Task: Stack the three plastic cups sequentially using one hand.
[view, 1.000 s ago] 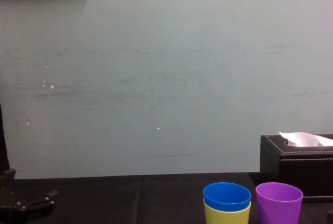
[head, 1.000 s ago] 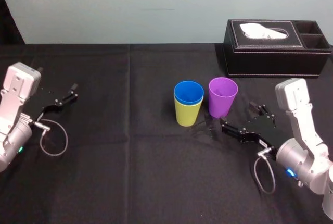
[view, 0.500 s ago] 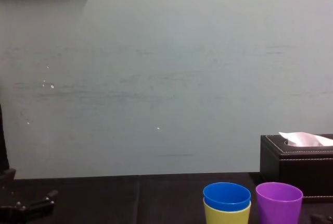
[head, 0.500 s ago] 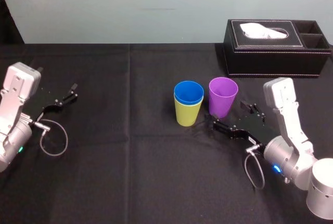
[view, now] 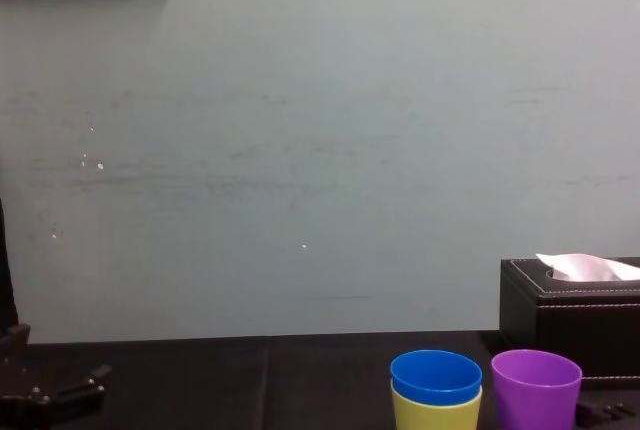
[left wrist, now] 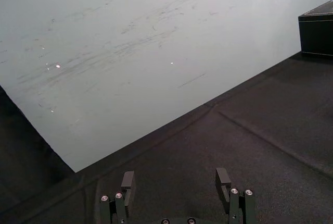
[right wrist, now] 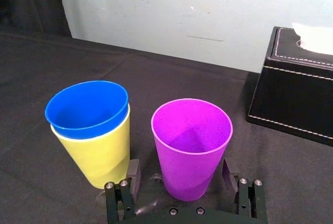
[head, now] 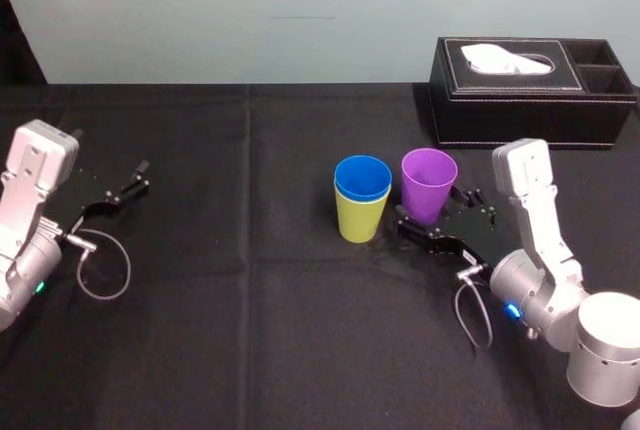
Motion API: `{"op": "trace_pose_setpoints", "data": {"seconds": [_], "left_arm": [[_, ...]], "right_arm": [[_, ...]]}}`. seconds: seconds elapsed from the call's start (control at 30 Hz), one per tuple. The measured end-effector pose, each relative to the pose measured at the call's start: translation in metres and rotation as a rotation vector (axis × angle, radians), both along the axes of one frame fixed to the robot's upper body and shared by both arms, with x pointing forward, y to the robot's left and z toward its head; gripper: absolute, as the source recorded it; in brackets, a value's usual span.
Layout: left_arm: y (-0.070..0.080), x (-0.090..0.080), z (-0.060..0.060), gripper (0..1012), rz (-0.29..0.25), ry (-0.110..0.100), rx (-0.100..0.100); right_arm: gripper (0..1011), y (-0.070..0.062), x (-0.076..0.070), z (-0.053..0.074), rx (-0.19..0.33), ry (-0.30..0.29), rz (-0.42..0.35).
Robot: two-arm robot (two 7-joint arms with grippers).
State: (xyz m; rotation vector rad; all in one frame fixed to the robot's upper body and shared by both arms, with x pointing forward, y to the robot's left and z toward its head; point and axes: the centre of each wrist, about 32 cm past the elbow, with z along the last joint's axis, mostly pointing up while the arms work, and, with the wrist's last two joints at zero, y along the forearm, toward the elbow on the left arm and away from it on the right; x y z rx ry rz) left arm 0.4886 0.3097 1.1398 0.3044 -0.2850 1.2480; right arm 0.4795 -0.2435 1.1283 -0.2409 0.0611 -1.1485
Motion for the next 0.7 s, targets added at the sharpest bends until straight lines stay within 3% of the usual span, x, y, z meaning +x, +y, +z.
{"op": "trace_pose_setpoints", "data": {"seconds": [0.7], "left_arm": [[0.0, 0.0, 0.0, 1011, 0.0, 0.0, 0.0]], "right_arm": [[1003, 0.015, 0.014, -0.005, 0.025, -0.021, -0.052]]}}
